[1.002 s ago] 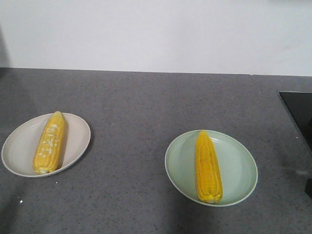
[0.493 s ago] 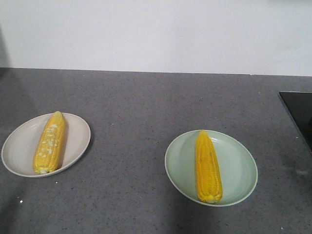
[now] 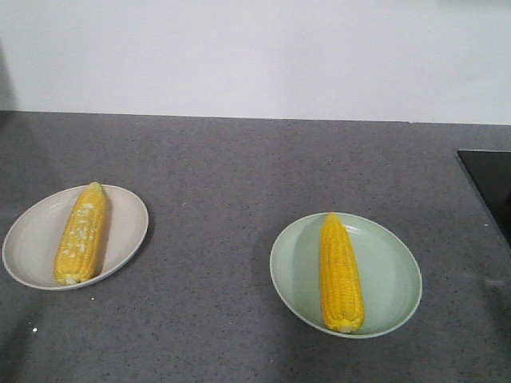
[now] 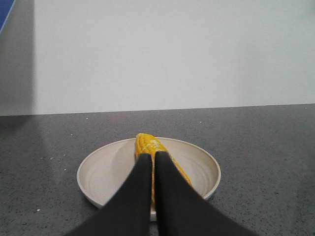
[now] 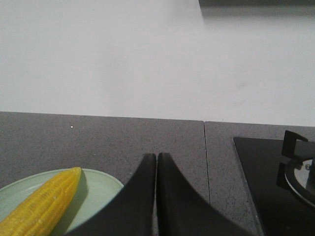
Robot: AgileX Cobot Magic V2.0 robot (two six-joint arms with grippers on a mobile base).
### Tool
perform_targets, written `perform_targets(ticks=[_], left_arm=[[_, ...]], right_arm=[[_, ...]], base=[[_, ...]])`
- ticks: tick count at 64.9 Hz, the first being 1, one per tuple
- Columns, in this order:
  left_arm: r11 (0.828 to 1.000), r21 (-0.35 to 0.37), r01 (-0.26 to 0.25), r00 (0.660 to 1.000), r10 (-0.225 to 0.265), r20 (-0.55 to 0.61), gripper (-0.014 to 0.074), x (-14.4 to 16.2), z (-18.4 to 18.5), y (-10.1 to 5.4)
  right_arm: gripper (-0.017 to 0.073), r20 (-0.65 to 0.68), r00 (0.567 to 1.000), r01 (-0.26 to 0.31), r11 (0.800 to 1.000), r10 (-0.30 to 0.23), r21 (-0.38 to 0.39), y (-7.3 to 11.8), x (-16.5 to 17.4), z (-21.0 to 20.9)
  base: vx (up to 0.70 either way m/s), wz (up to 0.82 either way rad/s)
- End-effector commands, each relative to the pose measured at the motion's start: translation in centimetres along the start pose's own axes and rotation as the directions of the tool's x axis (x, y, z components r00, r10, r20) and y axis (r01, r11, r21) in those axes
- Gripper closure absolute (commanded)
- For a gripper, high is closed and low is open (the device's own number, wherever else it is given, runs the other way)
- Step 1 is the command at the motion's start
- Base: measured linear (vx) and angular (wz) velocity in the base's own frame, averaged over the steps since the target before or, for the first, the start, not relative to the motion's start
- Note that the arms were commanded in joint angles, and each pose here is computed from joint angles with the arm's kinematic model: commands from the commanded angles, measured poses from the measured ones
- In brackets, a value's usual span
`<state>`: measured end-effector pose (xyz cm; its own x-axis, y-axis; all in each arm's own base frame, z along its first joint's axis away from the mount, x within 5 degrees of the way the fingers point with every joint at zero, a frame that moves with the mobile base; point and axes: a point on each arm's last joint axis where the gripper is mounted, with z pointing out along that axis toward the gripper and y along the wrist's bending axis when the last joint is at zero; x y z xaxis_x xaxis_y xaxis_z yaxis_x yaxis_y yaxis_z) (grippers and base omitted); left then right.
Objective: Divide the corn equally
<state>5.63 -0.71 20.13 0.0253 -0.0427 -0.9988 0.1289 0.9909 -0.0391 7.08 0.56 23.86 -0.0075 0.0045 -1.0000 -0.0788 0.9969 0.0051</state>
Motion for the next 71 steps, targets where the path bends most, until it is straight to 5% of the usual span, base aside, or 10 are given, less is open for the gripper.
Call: perform_targets(ticks=[1, 21, 71], left_arm=[[1.000, 0.011, 0.009, 0.997, -0.010, 0.082, 0.0600, -0.3, -0.1, -0.1], [1.000, 0.011, 0.009, 0.997, -0.010, 0.082, 0.0600, -0.3, -0.1, -0.1], [1.000, 0.011, 0.009, 0.997, -0.010, 0.082, 0.0600, -0.3, -0.1, -0.1]], right_arm=[[0.0570, 0.111, 0.994, 0.004, 1.000, -0.004, 0.006, 0.0, -0.3, -0.5], [0.0570, 0.146, 0.989, 0.002, 1.000, -0.003, 0.002, 0.0, 3.0, -1.5], [0.0570, 0.140, 0.990, -0.004, 1.000, 0.003, 0.002, 0.0, 3.1, -1.5]], base=[[0.00, 0.00], [0.00, 0.00], [0.00, 0.00]])
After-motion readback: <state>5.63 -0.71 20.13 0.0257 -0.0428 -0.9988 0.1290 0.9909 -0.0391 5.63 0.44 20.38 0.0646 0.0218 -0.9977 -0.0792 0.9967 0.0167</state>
